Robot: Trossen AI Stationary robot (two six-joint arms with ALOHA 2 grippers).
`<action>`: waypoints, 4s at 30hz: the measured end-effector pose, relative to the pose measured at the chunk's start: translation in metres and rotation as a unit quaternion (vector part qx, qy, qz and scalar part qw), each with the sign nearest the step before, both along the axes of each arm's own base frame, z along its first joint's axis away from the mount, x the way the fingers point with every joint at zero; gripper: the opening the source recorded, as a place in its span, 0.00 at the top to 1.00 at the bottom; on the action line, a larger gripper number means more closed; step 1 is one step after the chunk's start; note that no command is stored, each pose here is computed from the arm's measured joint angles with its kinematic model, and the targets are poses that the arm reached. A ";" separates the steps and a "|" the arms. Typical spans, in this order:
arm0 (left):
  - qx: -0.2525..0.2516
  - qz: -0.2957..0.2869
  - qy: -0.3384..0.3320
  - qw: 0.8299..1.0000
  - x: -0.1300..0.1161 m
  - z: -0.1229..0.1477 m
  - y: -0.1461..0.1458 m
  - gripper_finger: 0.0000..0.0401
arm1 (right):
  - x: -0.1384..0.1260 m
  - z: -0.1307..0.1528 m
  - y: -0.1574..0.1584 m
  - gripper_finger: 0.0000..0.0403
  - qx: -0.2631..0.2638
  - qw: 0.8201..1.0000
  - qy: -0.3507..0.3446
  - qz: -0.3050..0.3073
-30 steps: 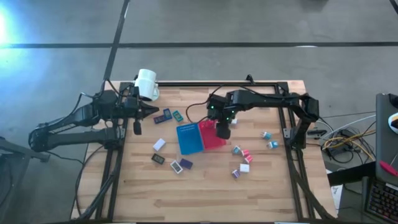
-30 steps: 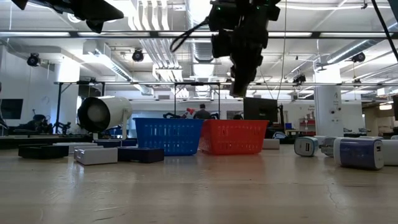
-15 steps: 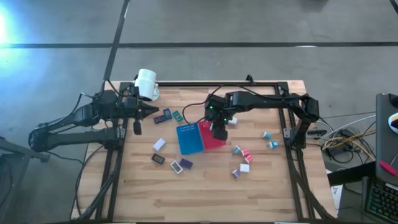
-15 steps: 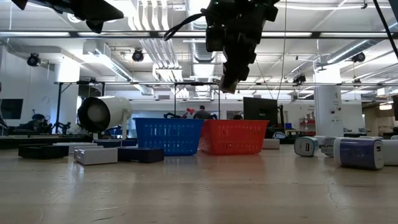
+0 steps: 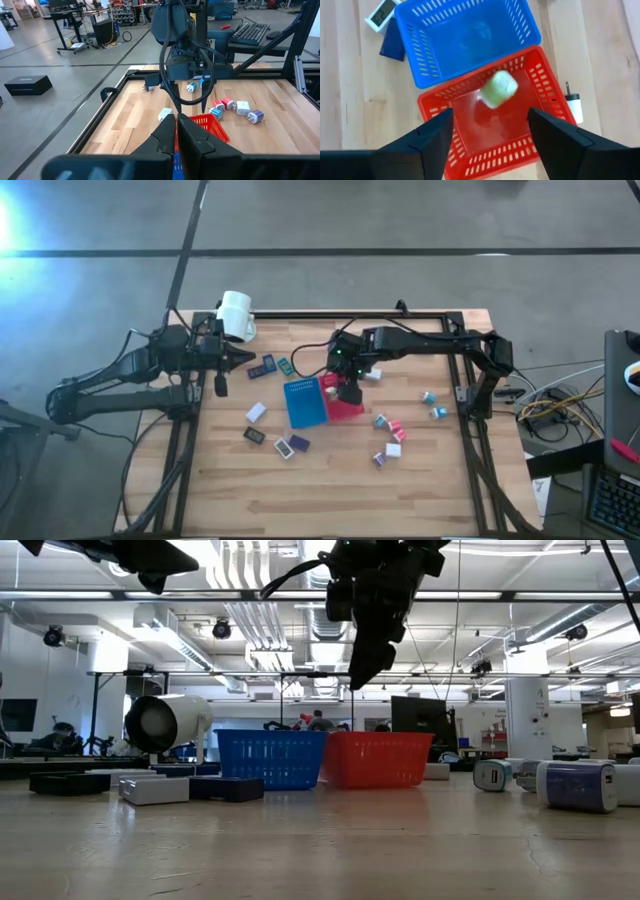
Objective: Pick & Place Office items
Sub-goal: Put the top violet digital clock into the blue bin
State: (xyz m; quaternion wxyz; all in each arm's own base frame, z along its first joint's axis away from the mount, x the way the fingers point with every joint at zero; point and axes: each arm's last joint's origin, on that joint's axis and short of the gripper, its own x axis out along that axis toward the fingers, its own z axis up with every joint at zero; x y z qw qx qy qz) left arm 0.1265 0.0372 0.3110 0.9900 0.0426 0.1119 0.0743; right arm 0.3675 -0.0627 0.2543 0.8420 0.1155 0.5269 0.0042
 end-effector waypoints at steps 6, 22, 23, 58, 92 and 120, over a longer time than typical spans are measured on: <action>0.000 0.000 0.000 1.000 0.000 0.000 0.000 0.94 | -0.002 -0.007 0.000 0.38 0.001 1.000 0.008 0.000; -0.002 0.000 0.006 1.000 -0.001 0.000 0.000 0.94 | -0.039 -0.046 -0.005 0.42 -0.098 0.974 0.189 -0.075; -0.001 0.001 0.004 1.000 -0.001 0.002 0.000 0.94 | -0.039 -0.043 -0.006 0.41 -0.118 0.971 0.189 -0.081; -0.055 0.006 -0.045 0.997 -0.007 -0.108 -0.004 0.94 | -0.081 -0.029 0.029 0.39 -0.164 0.933 -0.303 -0.103; -0.029 0.073 -0.089 0.993 -0.021 -0.149 -0.004 0.94 | -0.139 -0.121 0.043 0.39 -0.153 0.884 -0.421 -0.132; -0.091 0.179 0.103 0.974 -0.026 -0.148 0.000 0.94 | -0.129 -0.131 0.048 0.39 -0.154 0.893 -0.403 -0.130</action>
